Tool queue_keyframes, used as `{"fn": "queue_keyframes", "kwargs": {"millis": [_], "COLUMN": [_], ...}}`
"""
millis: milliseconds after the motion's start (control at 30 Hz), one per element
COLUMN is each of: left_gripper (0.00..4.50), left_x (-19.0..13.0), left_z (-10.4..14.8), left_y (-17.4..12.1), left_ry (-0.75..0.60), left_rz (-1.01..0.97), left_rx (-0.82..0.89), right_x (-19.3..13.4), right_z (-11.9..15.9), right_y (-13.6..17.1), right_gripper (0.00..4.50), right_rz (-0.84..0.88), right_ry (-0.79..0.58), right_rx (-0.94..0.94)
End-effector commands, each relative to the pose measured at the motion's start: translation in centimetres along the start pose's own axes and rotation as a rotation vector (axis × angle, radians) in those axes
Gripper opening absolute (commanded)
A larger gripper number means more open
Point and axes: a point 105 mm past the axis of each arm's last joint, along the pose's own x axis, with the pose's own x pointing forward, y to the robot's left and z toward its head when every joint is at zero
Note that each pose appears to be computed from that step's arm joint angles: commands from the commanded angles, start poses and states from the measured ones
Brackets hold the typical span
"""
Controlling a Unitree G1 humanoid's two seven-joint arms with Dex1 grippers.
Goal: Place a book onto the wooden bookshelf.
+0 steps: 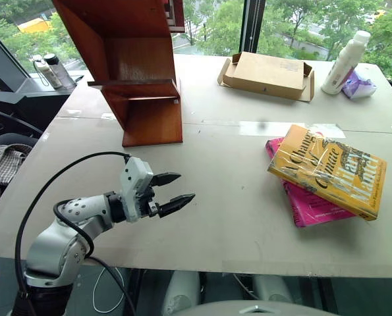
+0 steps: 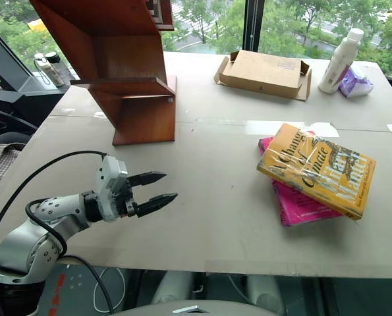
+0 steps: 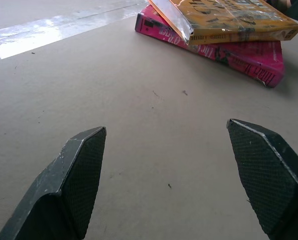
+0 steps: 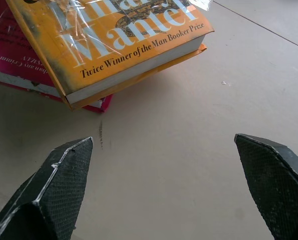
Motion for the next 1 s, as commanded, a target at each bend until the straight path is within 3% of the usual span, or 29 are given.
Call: {"fn": "queue_keyframes", "kwargs": {"millis": [33,100,200,267,367,433,467,567,667,1000], "left_gripper": [3.96,3.96,3.96,4.03,4.03,4.03,4.03,4.03,4.03,4.03], "left_x": [0.6,1.5,2.2,2.6,3.0,3.4,3.6,4.2,4.5,4.7], "left_z": [2.2,3.6,4.8,5.4,5.8,6.2,6.4,6.6,6.7,6.2], "left_y": [-0.6,-1.3,-1.6,-1.8,-2.4,-2.9,-3.0,-3.7,-4.1,-4.5], "left_ry": [-0.061,-0.097,-0.114,-0.119,-0.123,-0.125,-0.127,-0.136,-0.140,-0.134], "left_rz": [-0.061,-0.124,-0.178,-0.209,-0.251,-0.292,-0.308,-0.344,-0.365,-0.373], "left_rx": [0.045,0.071,0.100,0.124,0.151,0.184,0.198,0.219,0.233,0.240], "right_x": [0.2,1.4,2.8,3.6,4.2,5.3,5.9,7.1,7.6,8.7], "right_z": [2.0,3.8,5.7,6.6,7.8,9.0,9.2,8.8,7.8,5.6], "right_y": [-0.3,-0.1,0.3,0.8,0.2,1.1,1.5,0.8,-0.3,-1.2], "right_gripper": [4.50,4.50,4.50,3.98,2.97,1.89,1.57,0.05,0.02,0.02], "right_rz": [-0.050,-0.097,-0.148,-0.099,-0.174,-0.171,-0.174,-0.241,-0.304,-0.305], "right_ry": [-0.070,-0.150,-0.103,-0.084,-0.033,0.012,0.046,0.138,0.243,0.388], "right_rx": [-0.040,-0.049,-0.091,0.007,0.018,-0.004,-0.019,-0.023,-0.101,-0.179]}}
